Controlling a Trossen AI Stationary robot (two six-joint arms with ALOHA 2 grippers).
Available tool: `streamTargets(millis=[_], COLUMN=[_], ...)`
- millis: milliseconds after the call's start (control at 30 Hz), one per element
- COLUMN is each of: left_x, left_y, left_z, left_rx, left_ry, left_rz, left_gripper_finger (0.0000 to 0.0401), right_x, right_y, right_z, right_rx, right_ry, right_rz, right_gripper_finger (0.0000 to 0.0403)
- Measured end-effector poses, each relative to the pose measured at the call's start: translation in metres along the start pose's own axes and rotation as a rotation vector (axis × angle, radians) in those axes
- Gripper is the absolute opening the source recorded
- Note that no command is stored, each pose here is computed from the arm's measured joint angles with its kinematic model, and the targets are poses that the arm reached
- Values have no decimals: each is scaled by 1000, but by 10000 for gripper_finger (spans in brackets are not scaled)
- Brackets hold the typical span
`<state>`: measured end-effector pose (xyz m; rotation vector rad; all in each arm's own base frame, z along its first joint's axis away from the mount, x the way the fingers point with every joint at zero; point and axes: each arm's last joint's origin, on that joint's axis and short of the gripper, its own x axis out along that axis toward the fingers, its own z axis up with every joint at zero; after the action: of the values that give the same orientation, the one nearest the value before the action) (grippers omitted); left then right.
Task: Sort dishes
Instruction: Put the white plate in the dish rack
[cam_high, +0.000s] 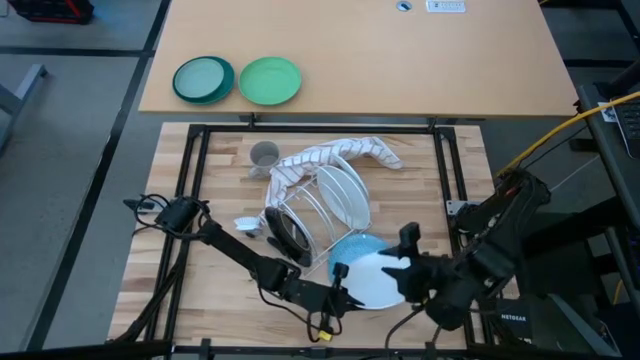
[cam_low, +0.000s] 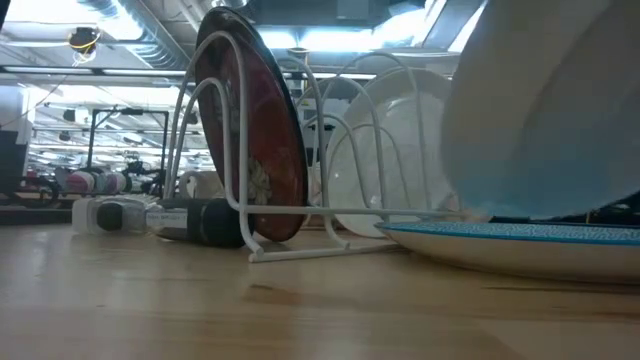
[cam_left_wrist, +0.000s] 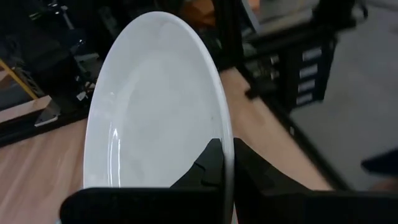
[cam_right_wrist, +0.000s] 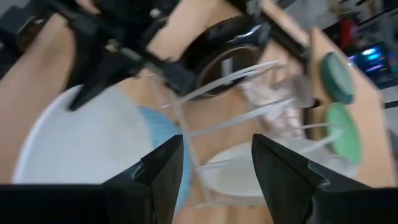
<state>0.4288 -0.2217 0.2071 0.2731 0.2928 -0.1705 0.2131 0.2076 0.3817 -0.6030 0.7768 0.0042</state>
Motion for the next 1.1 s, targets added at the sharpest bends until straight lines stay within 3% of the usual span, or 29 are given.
streamTargets(millis=[267,567,867,1100], left_x=[-1,-9,-28,-50], left_y=[7,24,26,15], left_z=[35,75,116,135], left_rx=[-139,-288,-411,-484], left_ry=[-90,-179,-268,-284], left_rz=[88,405,630,891], left_gripper_finger=[0,0,0,0], right_x=[-48,-95,-139,-154], right_y=[-47,-93,-129,-147], right_z=[12,7,-27,-69], right_rx=[-51,-150,-150,-147], right_ry=[-65,-135,-251,-299], right_rz=[-139,-245,-291,-330], right_gripper_finger=[195,195,195,195])
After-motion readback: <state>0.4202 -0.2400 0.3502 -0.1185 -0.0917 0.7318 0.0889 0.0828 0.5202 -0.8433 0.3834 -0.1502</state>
